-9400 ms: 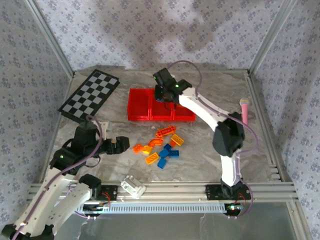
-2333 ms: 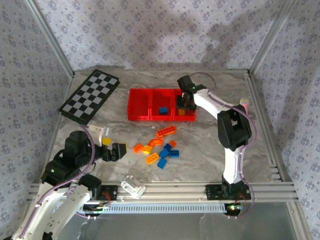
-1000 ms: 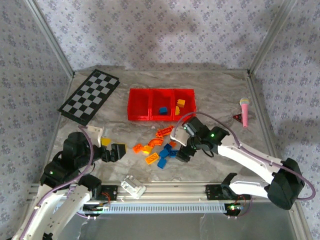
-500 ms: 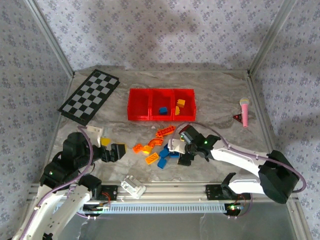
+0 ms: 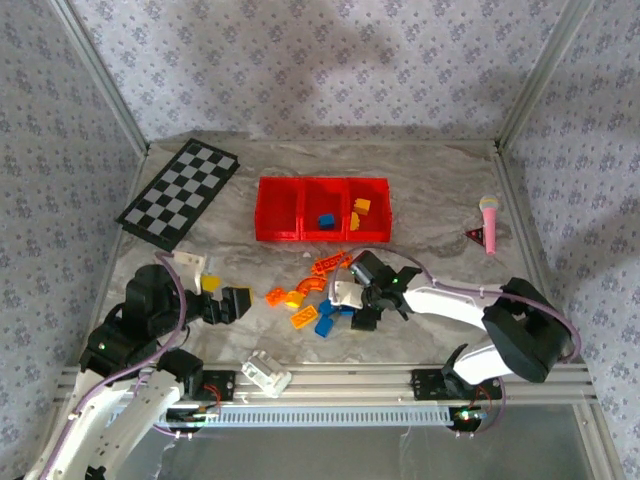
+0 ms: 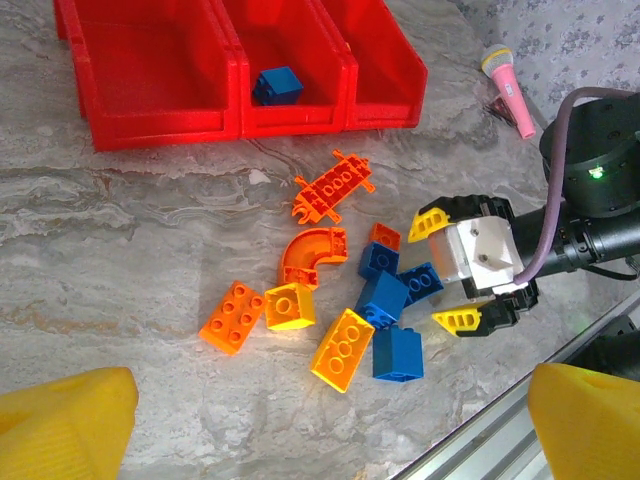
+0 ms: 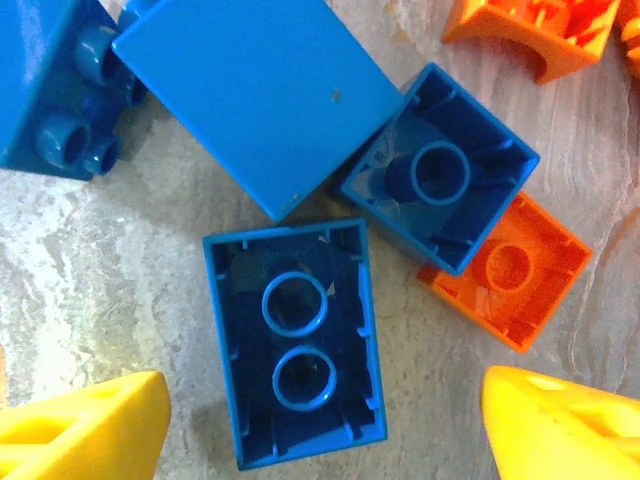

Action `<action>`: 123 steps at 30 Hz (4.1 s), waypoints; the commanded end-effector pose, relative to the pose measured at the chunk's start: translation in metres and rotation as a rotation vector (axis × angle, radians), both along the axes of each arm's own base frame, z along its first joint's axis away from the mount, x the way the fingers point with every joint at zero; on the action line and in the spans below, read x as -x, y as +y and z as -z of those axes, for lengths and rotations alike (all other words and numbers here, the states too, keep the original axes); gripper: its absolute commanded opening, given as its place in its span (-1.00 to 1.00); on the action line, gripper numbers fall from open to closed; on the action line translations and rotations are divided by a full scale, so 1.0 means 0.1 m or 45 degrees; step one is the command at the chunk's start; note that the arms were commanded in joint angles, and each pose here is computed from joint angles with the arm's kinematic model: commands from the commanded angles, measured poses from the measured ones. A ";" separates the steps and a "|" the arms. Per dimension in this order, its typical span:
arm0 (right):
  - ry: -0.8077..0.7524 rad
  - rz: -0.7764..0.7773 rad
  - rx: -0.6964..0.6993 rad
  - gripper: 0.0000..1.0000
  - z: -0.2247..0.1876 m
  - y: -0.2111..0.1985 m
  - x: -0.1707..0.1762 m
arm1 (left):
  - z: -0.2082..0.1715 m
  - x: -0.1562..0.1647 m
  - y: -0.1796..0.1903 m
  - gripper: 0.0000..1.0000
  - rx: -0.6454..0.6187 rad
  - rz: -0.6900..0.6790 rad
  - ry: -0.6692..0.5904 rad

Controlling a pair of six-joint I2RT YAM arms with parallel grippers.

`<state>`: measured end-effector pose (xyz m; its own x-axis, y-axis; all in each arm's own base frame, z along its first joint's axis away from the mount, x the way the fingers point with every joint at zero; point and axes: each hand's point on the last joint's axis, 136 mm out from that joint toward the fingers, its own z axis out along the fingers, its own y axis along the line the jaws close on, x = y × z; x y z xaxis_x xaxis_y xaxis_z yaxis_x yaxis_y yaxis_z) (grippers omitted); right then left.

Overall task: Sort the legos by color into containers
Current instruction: Pick up the lego from the bottom-center of the table, then place the lego in the container, then pick up the lego from the bottom-center of the table.

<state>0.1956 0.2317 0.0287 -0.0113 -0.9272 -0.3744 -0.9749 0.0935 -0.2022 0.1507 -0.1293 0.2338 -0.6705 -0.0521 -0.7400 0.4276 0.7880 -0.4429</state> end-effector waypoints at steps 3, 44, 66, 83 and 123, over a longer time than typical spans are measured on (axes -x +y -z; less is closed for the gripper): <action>0.022 -0.058 -0.020 0.54 -0.05 0.14 -0.02 | -0.02 -0.01 0.00 1.00 0.004 -0.005 -0.024; -0.185 -0.069 -0.190 -0.94 -1.05 0.39 -0.28 | -0.03 -0.01 0.01 0.99 0.008 -0.010 -0.037; 0.121 1.217 -0.229 -0.92 -1.24 0.85 -2.33 | -0.08 0.00 0.07 0.99 0.015 -0.039 -0.084; 0.483 1.488 -0.411 -0.70 -0.85 0.79 -2.55 | -0.08 0.00 0.08 0.99 0.016 -0.044 -0.091; 0.428 1.938 -0.698 0.35 -1.37 0.32 -1.36 | -0.11 0.02 0.08 0.99 0.026 -0.042 -0.115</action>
<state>0.3434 0.2742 0.1648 -0.9093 0.0816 -0.4082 -0.0693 0.9372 0.3418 0.1476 -0.1199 0.2394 -0.6221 -0.0839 -0.7784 0.4243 0.7995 -0.4253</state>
